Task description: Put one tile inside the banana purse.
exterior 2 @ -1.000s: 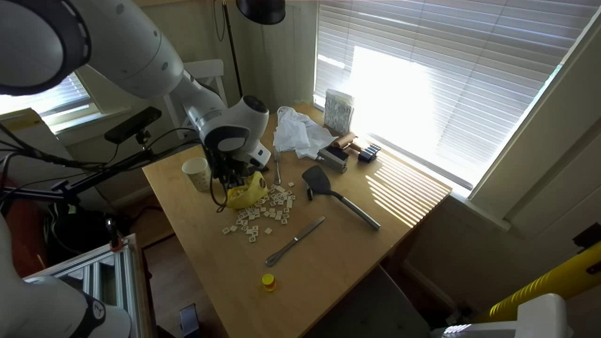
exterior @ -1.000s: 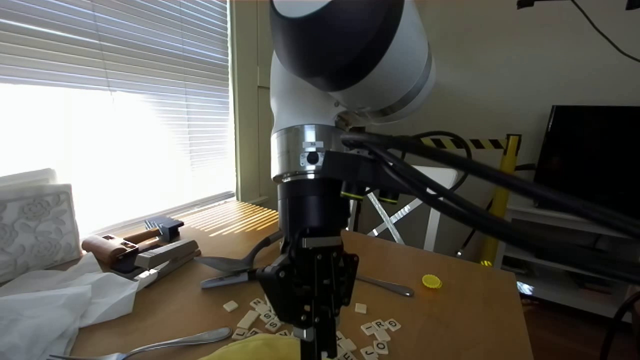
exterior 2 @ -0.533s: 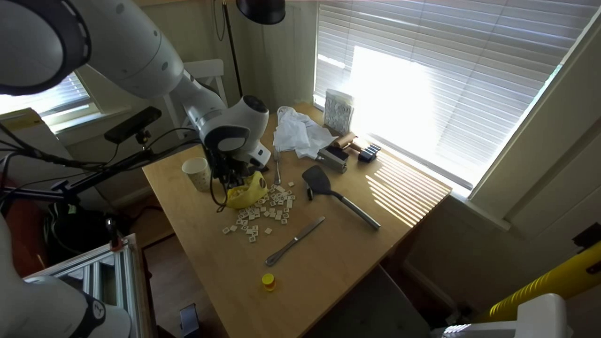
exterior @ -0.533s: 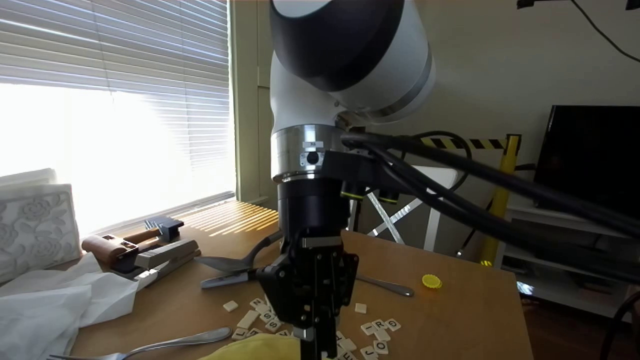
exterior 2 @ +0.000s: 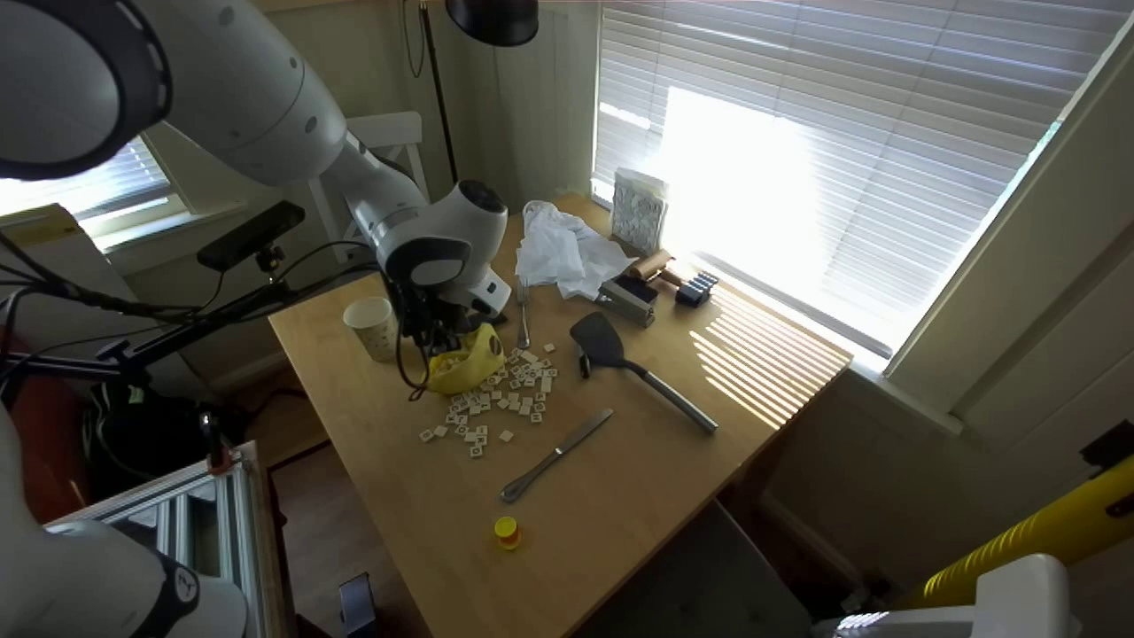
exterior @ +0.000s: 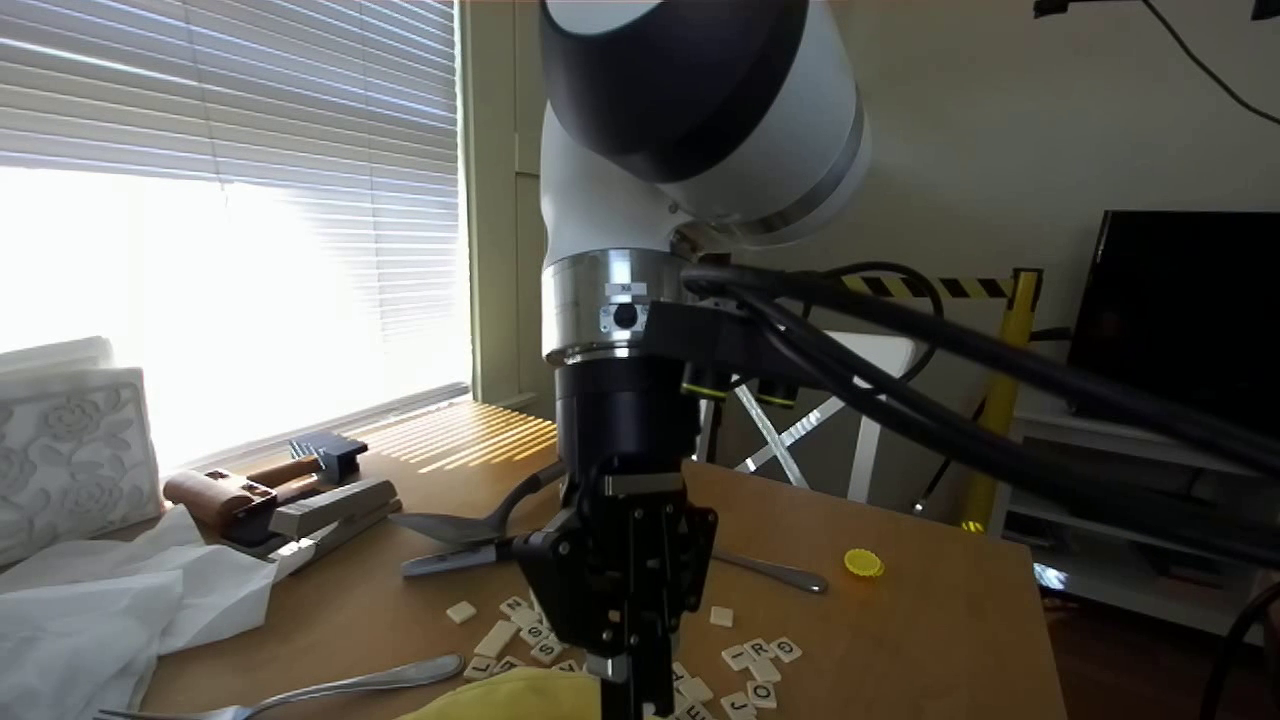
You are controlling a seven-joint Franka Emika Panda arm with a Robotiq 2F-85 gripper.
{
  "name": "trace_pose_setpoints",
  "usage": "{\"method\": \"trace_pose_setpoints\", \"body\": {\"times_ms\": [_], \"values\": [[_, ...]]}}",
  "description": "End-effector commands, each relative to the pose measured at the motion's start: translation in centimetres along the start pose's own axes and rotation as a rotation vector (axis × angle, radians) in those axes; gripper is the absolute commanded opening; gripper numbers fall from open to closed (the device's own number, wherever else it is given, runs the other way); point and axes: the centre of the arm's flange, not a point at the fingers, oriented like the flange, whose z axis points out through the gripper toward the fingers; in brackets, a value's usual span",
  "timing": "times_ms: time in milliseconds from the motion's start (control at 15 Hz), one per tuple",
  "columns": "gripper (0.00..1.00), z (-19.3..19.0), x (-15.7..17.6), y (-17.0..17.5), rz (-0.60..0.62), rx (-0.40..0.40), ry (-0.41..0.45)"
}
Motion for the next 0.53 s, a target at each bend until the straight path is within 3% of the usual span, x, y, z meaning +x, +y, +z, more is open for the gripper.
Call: {"method": "trace_pose_setpoints", "body": {"times_ms": [0,67,467], "values": [[0.22,0.0,0.0,0.0,0.000,0.000,0.000],[0.05,0.0,0.0,0.0,0.000,0.000,0.000],[0.05,1.0,0.9,0.5,0.015,0.016,0.024]]}}
